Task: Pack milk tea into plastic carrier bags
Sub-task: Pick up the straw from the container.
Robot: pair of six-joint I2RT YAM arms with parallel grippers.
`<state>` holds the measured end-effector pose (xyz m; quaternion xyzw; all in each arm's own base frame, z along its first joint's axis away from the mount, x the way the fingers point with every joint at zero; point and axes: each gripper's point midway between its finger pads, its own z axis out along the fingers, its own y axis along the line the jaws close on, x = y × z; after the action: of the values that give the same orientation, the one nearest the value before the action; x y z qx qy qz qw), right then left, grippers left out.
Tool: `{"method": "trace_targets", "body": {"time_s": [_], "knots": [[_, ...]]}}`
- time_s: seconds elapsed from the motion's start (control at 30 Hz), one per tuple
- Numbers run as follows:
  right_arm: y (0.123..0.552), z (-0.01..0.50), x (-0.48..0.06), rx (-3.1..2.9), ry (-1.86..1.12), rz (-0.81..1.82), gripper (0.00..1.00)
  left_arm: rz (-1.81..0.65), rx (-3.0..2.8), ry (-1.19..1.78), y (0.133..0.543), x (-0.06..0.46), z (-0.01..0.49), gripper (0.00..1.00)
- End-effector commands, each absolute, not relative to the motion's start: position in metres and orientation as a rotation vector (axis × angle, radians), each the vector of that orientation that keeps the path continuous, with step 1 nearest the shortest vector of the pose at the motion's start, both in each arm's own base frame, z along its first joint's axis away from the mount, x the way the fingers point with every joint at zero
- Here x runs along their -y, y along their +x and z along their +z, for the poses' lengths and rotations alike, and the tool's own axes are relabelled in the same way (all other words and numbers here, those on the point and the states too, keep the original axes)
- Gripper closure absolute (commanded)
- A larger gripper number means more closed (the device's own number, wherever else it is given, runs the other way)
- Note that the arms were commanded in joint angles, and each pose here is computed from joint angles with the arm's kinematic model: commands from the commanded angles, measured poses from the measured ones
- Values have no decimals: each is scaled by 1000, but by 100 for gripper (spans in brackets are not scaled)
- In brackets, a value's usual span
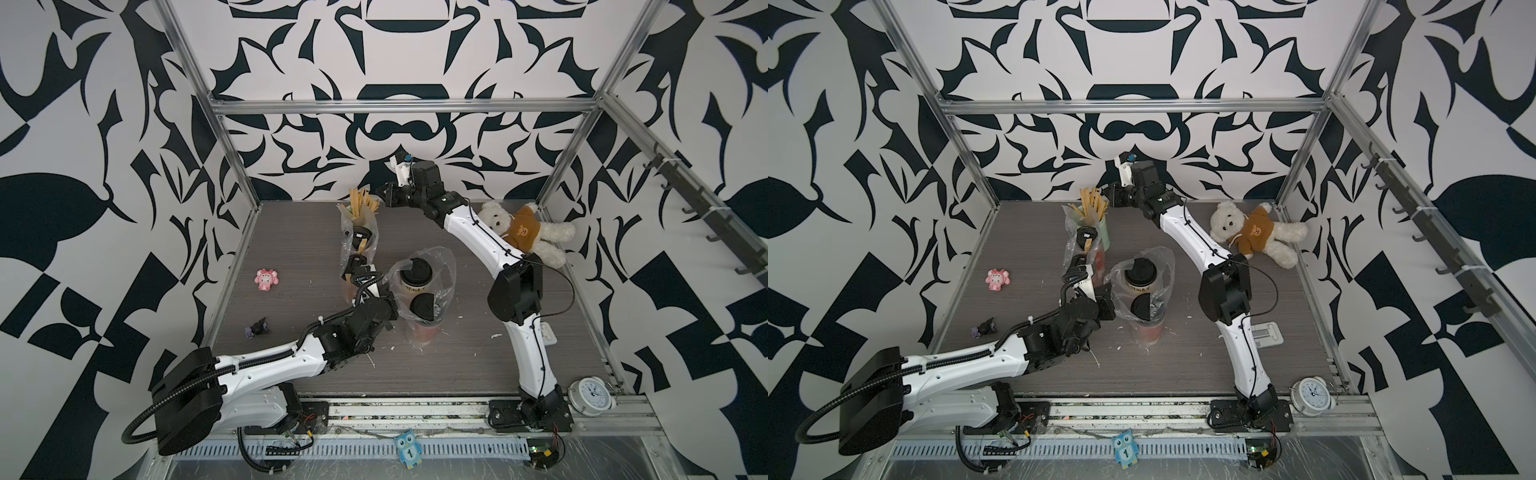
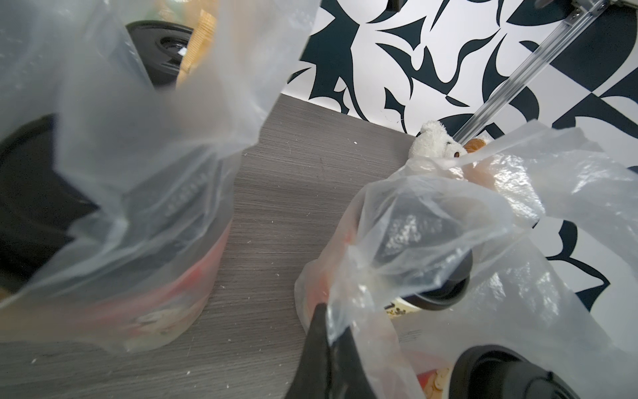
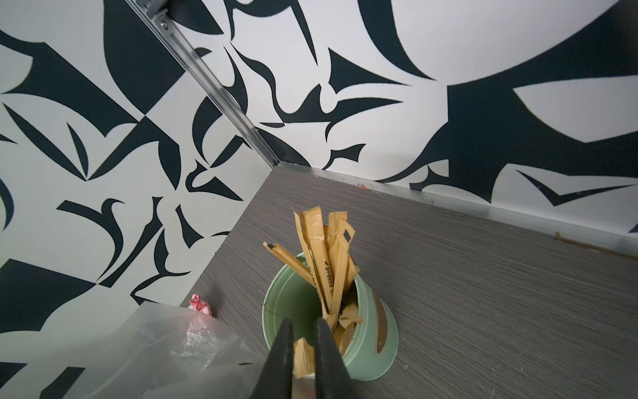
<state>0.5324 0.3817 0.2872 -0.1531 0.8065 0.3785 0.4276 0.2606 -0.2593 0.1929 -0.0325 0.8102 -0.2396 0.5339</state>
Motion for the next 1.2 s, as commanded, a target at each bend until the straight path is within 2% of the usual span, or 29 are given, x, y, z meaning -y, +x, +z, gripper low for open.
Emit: {"method": "trace_targets", "body": {"time_s": [0.0, 0.37, 1.17], "knots": [[528, 302, -380, -1989, -407, 919, 84, -567, -1918, -106, 262, 255, 198, 100], [521, 294, -389, -1994, -432, 1001, 75, -565, -1925, -98, 263, 258, 199, 100], [522, 280, -404, -2016, -456, 1051, 74, -551, -1931, -93, 264, 259, 198, 100]]}}
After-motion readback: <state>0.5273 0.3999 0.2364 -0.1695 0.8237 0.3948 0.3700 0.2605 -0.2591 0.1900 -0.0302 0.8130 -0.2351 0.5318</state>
